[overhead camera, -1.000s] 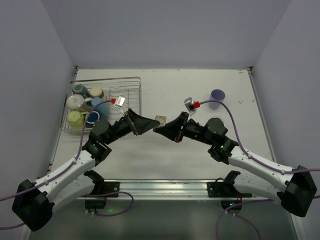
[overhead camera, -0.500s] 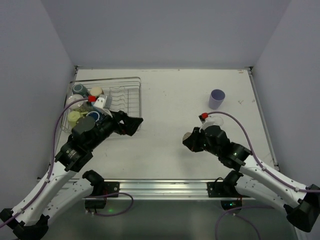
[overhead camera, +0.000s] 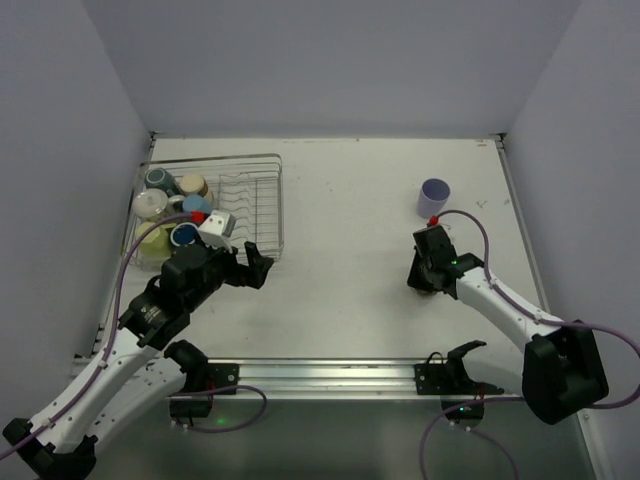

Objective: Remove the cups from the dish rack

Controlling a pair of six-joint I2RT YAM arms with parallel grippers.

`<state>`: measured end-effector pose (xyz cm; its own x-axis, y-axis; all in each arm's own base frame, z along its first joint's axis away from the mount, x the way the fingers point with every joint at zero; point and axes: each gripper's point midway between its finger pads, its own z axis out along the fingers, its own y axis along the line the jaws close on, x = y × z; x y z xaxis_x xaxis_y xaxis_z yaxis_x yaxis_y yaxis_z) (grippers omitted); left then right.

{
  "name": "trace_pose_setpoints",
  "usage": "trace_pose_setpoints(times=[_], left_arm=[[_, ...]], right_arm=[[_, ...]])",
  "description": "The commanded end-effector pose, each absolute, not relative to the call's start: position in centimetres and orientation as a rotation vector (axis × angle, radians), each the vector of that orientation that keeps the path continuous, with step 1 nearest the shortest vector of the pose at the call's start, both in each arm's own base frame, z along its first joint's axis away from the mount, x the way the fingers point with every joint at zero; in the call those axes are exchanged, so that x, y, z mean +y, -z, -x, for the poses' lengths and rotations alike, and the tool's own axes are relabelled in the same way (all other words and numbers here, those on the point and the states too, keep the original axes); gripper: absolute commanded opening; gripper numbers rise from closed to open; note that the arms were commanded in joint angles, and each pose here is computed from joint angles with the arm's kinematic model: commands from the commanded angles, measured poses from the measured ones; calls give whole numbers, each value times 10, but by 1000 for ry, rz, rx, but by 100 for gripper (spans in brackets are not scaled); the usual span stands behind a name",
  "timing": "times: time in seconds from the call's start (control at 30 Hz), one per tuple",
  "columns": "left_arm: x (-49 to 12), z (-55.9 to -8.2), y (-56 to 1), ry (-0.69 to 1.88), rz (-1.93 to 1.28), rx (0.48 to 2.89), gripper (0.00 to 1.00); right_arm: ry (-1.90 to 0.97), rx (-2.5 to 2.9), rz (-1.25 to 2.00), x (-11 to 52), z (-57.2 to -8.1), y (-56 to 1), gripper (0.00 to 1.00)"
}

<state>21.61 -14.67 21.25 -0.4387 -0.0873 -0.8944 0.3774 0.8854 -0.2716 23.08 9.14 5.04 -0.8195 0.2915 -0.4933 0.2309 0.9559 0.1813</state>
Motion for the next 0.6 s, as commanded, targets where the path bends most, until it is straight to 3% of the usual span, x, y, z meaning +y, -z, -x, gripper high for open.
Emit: trace_pose_setpoints(times=[0.0,0.37,0.4,0.57], left_arm=[[-144,-217,-221,511,-236,1918,100],[-141,-219,-218,488,-220,1928,100],[-140,-220,-218,488,-215,1929,100],[-131,-228,-222,428,-153,1930,100]], right_arm=[[-129,2537,-362,89,-252,-63,0],[-81,2622,-351,84,-244,-49,32],[-93,2610,-346,85,-245,-51,44],[-208,2474,-313,92,-246,-82,51]])
